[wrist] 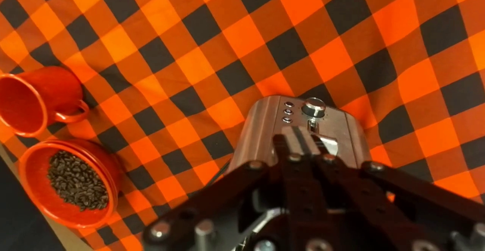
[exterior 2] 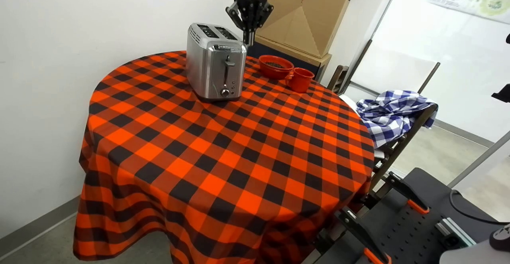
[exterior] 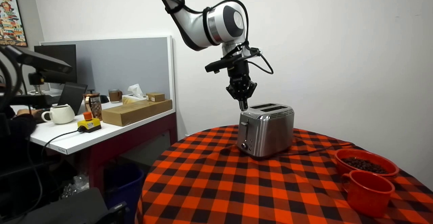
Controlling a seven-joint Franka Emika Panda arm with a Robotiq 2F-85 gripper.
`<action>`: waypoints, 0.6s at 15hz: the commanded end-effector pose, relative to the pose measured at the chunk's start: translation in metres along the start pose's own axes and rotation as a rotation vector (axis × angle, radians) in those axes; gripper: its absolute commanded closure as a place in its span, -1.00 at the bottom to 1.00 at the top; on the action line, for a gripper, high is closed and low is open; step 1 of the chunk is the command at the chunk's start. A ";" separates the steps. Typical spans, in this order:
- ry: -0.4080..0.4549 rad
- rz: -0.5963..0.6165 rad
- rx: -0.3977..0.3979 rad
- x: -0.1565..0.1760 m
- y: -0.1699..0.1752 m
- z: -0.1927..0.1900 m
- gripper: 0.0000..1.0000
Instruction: Push down the switch of the toaster
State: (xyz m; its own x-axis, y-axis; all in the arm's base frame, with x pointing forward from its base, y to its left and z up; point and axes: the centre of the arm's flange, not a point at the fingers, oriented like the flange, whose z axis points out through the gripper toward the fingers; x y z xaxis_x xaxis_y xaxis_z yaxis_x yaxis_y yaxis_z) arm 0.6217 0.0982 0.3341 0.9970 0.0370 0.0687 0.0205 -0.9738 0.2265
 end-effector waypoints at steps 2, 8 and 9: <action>0.038 -0.040 -0.067 0.026 -0.012 0.025 1.00; 0.058 -0.074 -0.082 0.043 -0.028 0.045 1.00; 0.061 -0.077 -0.079 0.046 -0.031 0.046 1.00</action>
State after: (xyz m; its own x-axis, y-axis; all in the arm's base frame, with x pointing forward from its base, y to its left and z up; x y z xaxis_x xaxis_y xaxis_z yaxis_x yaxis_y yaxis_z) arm 0.6514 0.1103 0.2906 0.9899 0.1176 0.0794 0.0890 -0.9503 0.2985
